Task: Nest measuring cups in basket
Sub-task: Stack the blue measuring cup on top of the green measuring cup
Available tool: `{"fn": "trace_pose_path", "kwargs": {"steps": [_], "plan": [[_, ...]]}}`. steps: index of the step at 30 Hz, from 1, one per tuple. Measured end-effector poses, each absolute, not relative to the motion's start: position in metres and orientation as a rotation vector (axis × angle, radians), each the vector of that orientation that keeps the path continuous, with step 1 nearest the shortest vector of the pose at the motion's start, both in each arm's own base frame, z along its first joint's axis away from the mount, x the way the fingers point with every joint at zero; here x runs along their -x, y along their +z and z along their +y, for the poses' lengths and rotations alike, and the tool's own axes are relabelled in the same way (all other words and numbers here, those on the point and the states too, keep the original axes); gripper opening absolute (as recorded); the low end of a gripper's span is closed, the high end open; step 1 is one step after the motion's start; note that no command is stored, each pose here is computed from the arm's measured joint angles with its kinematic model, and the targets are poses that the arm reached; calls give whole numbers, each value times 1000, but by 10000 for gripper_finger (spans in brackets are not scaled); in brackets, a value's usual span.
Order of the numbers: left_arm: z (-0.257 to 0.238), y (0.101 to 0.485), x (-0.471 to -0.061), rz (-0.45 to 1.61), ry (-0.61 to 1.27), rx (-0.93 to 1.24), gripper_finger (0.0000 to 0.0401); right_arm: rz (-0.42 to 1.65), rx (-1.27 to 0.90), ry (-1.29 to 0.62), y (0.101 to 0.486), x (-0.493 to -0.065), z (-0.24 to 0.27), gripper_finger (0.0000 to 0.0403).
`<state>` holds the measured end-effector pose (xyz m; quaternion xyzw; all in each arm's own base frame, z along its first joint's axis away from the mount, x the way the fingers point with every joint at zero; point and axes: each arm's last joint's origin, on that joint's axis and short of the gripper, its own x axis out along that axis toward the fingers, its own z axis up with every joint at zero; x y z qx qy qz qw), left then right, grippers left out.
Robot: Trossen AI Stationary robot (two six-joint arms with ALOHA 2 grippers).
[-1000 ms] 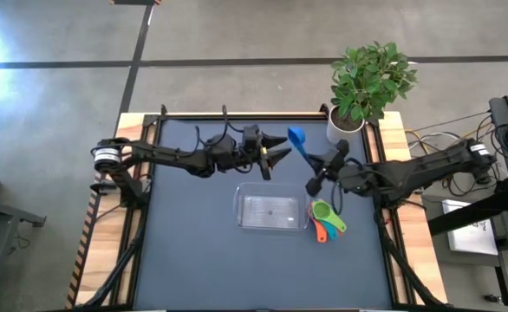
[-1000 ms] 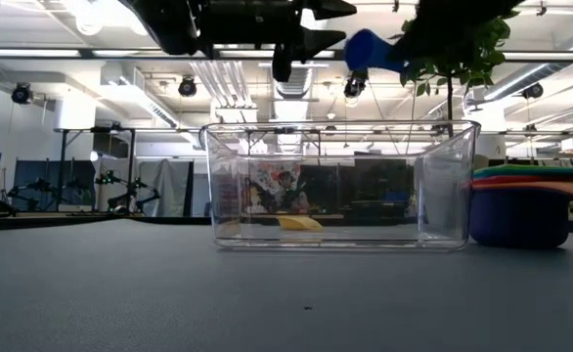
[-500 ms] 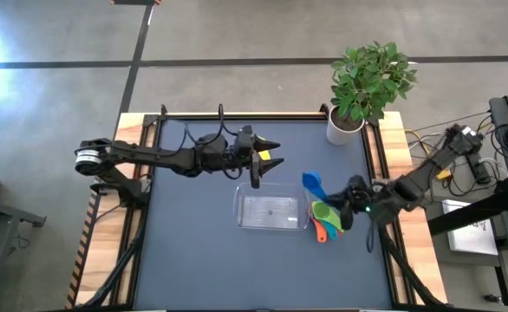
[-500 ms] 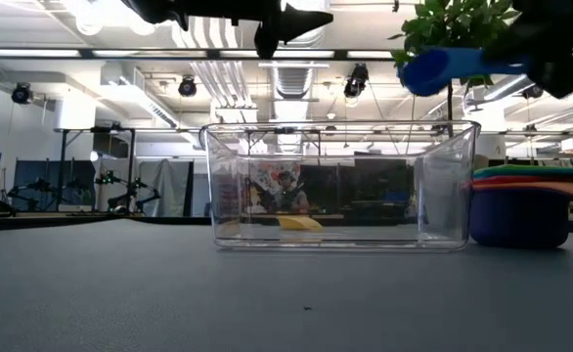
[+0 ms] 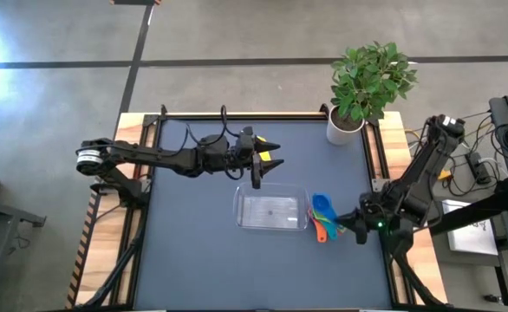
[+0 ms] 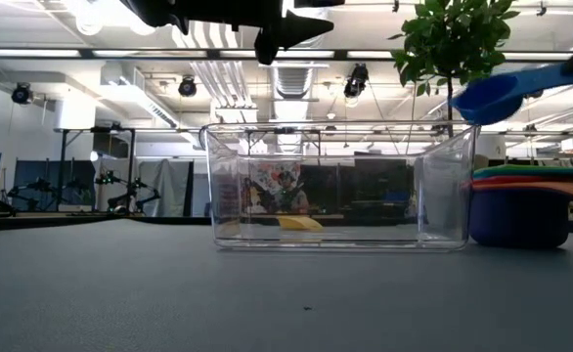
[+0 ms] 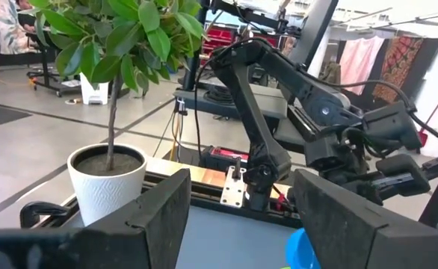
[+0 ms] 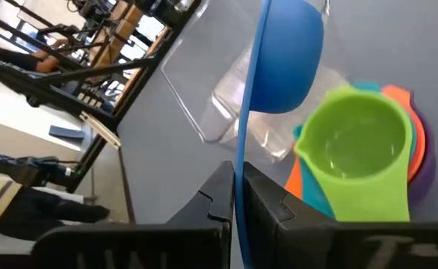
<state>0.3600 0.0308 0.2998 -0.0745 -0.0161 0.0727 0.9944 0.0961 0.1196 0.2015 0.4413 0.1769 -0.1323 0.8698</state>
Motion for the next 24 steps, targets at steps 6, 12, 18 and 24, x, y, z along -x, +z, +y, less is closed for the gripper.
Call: {"fn": "trace_pose_path", "kwargs": {"steps": [6, 12, 18, 24], "plan": [[31, 300, -360, -32, 146, 157, 219, 419, -982, -289, 190, -93, 127, 8], [31, 298, -361, -26, 146, 165, 219, 458, -1020, -338, 174, -91, 127, 8], [31, 298, -361, -26, 146, 165, 219, 456, -1035, -349, 171, -90, 125, 9], [31, 297, -361, -12, 147, 165, 219, 481, -1026, -346, 171, -89, 124, 34]]}}
